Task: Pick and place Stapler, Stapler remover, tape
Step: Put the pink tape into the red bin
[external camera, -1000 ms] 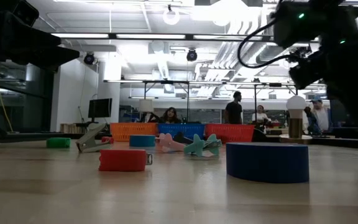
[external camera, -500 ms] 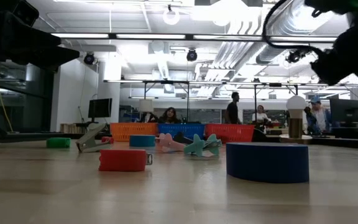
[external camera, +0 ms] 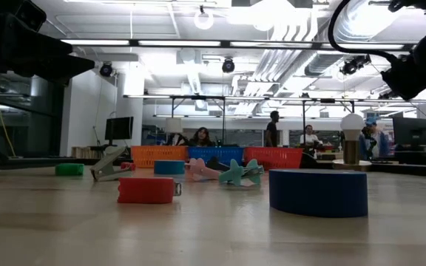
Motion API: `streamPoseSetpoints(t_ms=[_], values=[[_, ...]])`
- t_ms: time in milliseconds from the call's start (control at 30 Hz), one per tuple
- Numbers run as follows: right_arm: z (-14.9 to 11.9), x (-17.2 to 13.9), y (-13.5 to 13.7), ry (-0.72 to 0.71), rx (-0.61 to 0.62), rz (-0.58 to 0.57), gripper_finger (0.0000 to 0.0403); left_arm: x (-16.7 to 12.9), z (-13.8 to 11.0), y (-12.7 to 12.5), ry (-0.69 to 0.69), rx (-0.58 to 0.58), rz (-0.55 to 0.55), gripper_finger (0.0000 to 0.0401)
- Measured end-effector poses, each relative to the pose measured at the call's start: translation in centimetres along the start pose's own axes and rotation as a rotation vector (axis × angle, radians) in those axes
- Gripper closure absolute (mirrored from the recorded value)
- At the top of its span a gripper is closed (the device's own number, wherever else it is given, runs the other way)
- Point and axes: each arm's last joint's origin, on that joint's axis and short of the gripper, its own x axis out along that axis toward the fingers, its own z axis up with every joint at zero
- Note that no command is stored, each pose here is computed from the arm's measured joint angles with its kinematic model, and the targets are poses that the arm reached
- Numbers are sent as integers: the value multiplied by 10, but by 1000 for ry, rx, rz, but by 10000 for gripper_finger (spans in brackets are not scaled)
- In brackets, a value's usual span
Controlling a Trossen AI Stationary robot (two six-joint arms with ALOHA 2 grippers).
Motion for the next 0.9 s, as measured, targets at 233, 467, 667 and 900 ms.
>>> streamPoseSetpoints(t_ms=[233, 467, 667, 900], values=[[-4, 1, 1, -9, 7, 0, 263, 0, 0, 0, 0, 0, 0, 121], [-8, 2, 1, -5, 53, -3, 263, 0, 0, 0, 0, 0, 0, 121], [-8, 2, 1, -3, 150, 4, 263, 0, 0, 0, 0, 0, 0, 121], [-11, 2, 7, -32, 170, 64, 263, 0, 0, 0, 0, 0, 0, 121]])
